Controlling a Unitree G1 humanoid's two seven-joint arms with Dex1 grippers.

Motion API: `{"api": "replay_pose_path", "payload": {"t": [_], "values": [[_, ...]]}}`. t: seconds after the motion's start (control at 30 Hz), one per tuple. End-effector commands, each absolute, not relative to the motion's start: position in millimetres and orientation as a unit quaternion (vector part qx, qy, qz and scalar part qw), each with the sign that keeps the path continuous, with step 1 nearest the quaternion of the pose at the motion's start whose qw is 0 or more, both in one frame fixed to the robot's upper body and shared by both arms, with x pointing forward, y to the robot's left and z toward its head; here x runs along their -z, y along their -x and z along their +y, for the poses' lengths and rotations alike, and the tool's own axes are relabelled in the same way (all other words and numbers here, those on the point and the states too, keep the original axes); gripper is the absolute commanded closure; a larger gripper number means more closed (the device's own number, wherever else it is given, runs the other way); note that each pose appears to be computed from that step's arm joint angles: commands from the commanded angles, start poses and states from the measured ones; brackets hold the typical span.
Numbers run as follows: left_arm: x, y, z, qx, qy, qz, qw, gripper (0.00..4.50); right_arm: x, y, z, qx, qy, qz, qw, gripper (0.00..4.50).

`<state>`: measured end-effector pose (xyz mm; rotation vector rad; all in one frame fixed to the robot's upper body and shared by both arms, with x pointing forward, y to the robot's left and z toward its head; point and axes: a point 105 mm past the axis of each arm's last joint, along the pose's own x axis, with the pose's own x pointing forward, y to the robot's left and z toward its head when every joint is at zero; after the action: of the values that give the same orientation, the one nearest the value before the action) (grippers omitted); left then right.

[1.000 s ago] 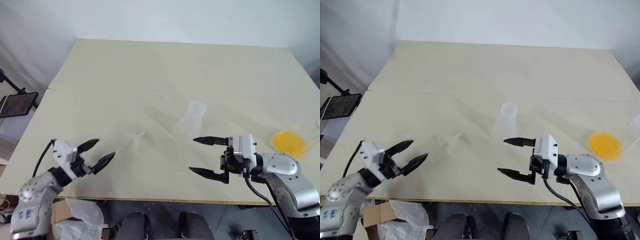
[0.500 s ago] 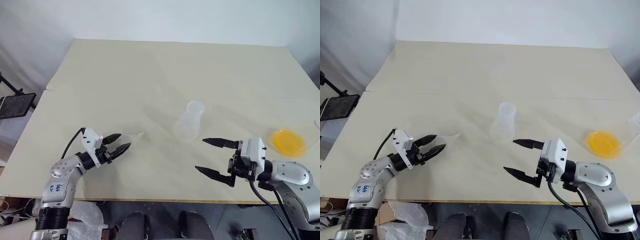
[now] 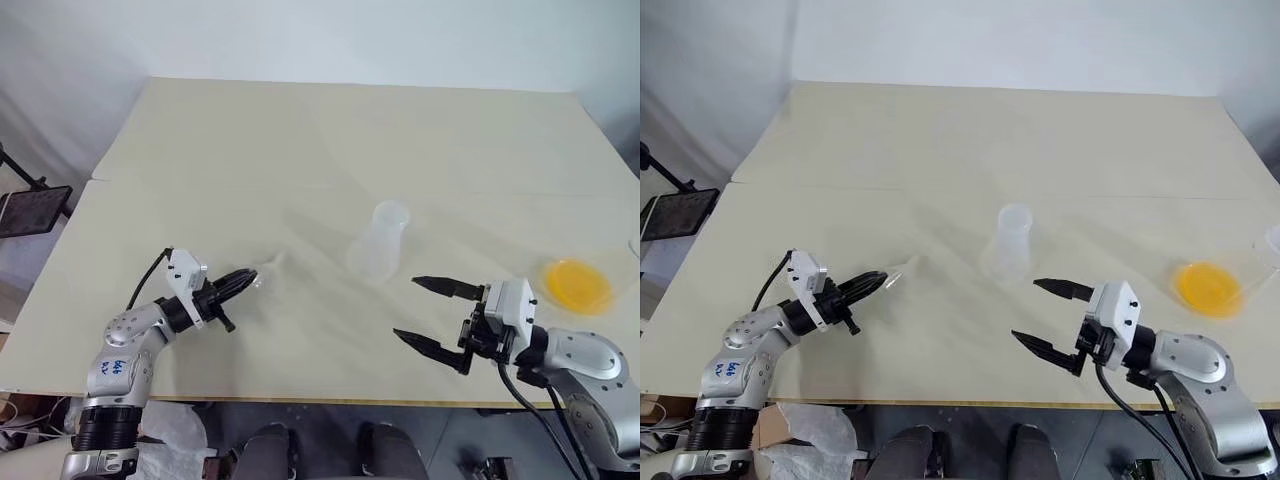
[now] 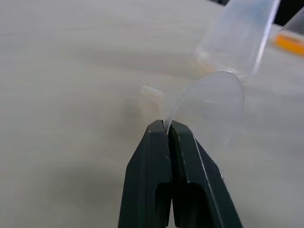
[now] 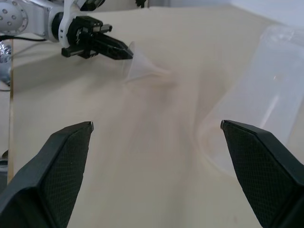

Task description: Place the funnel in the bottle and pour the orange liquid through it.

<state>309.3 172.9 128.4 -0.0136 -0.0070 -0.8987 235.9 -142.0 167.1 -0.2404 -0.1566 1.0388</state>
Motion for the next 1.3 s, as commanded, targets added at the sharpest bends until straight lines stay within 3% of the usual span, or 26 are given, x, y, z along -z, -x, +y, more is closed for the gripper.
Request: {"api": "replay_pose_path", "payload": {"t": [0.03, 0.13, 0.3, 0.5, 0.87, 1.3], "values": [[-183, -301, 164, 0.506, -0.017, -0.037, 0.862, 4.43, -198, -236, -140, -0.458, 0.097, -0.148, 0.871, 0.0], [-195, -297, 158, 0.555, -0.023, 0.001, 0.831, 4.43, -203, -239, -142, -0.428, 0.086, -0.175, 0.883, 0.0], [-231, -319, 139, 0.598, -0.022, 0.098, 0.795, 4.43, -215, -237, -129, -0.401, 0.061, -0.225, 0.886, 0.0], [-286, -324, 97, 0.673, -0.006, 0.084, 0.735, 4.43, -202, -236, -149, -0.348, 0.076, -0.21, 0.91, 0.0], [-304, -329, 50, 0.703, -0.035, 0.137, 0.697, 4.43, -181, -225, -208, -0.248, 0.102, -0.165, 0.949, 0.0], [-293, -340, 43, 0.668, -0.097, 0.189, 0.713, 4.43, -174, -213, -205, -0.236, 0.088, -0.151, 0.956, 0.0]]}}
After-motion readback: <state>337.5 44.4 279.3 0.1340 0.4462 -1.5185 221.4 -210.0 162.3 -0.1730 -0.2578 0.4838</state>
